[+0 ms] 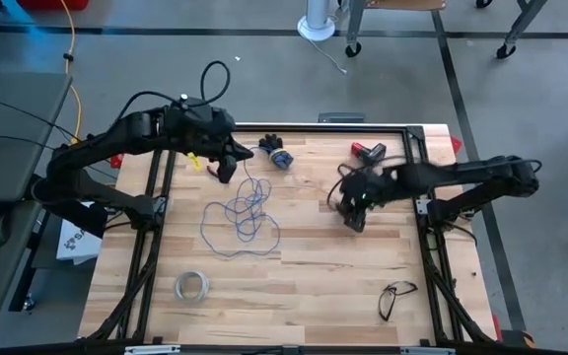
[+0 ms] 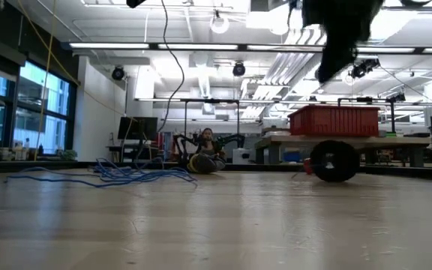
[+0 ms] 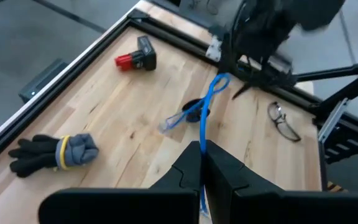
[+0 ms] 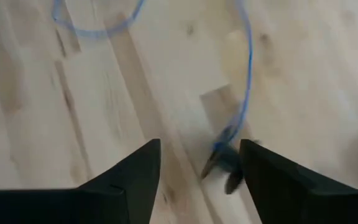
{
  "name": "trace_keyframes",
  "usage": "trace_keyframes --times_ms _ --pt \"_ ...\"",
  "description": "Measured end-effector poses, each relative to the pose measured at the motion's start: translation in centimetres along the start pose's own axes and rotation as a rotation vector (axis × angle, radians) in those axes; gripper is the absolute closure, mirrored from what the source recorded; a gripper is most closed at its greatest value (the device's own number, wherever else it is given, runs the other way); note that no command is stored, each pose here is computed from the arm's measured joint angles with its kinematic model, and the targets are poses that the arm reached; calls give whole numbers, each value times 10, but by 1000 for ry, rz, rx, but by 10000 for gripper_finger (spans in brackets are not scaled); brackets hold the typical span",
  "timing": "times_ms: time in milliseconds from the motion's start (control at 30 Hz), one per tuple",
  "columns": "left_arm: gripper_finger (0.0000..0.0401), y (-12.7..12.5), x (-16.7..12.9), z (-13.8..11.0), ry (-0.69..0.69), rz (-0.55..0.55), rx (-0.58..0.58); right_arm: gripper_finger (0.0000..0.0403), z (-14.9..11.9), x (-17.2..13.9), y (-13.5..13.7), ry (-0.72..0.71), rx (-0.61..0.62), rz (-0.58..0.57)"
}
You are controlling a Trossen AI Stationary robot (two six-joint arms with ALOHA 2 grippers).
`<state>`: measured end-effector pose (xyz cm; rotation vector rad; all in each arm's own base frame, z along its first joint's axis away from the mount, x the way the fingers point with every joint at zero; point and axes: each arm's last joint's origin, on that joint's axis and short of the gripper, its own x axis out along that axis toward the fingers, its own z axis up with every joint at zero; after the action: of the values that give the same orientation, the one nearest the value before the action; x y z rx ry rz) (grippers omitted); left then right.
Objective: Coil cords
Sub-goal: Uncoil the blue wire from the black spool
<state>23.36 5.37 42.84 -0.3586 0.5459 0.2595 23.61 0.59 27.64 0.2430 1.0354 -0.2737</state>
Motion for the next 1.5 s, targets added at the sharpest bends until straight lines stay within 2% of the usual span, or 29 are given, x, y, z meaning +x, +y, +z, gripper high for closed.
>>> trace_keyframes --times_ms 133,267,367,567,767,867,1000,1133,1400,1500 --pt "401 0 2 -1 13 8 0 192 -10 29 3 -73 43 0" --pt "401 0 6 -2 31 10 -6 192 -22 53 -4 -60 75 -120" --pt "401 -1 6 -1 22 8 -13 192 -22 65 -8 -76 74 -137" --pt "401 0 9 -1 30 13 -16 192 -13 90 -9 -92 -14 -156" --pt "401 -1 9 -1 29 13 -42 194 -9 117 -21 -65 6 -228" --pt "401 0 9 -1 29 13 -49 214 -7 128 -26 -59 0 -224" --pt "401 0 9 -1 29 13 -57 287 -9 138 -30 -18 -2 -214" --pt "401 0 9 -2 39 21 -77 384 -3 129 -25 -30 16 -177" --pt "399 9 6 -24 240 179 -5 401 23 78 -15 -103 -13 -156" --pt "388 12 12 -36 303 205 -16 401 27 59 -16 -127 -10 -161"
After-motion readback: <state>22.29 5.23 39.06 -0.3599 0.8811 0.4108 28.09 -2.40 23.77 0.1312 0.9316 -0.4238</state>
